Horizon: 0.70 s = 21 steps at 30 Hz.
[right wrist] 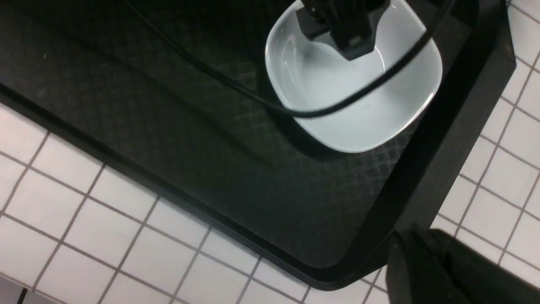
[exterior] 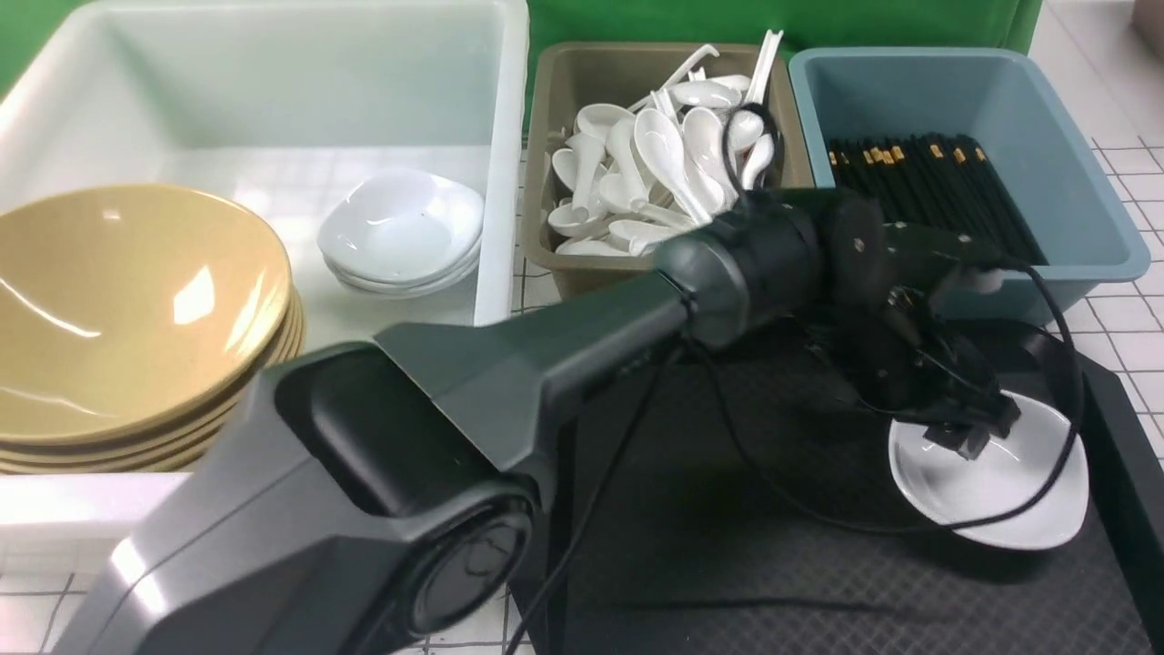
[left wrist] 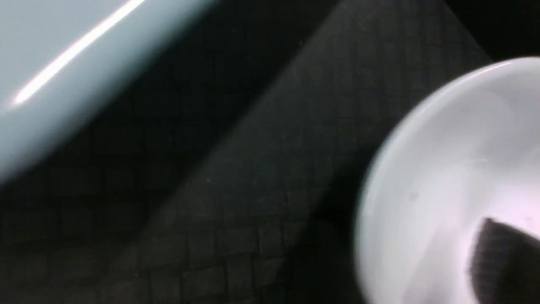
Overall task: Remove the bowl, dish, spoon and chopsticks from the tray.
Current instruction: Use the left arm to grab the plate, then use the left arm to put the plate into the large storage box on the left
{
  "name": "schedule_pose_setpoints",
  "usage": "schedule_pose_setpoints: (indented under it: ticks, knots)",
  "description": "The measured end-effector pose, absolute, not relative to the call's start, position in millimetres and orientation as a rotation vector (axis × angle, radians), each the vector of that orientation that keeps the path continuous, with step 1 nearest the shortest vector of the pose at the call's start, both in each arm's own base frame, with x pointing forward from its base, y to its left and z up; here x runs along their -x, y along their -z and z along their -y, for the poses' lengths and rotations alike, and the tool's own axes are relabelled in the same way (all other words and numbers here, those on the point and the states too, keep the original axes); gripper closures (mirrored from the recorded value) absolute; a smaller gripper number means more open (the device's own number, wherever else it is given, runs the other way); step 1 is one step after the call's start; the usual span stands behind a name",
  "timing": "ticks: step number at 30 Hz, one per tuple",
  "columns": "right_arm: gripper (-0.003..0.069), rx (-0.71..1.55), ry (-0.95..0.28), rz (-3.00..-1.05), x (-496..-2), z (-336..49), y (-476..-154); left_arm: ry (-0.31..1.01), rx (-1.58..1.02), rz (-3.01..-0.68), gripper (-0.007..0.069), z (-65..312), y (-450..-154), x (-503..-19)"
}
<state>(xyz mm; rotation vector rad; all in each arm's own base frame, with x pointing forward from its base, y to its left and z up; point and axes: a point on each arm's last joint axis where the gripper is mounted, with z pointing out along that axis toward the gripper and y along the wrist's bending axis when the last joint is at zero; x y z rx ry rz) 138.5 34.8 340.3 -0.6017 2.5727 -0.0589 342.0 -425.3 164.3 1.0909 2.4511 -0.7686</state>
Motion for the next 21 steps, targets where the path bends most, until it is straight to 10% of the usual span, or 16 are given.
schedule_pose_setpoints:
  ticks: [6, 21]
  knots:
    - [0.0610, 0.600, 0.055, -2.568, -138.8, -35.1, -340.5, 0.721, -1.174, -2.455, 0.0598, 417.5, -189.7, -345.5]
    - [0.0610, 0.871, -0.366, -2.222, -181.4, -92.8, -407.5, 0.432, -0.857, -2.243, 0.0621, 232.0, -412.0, -386.2]
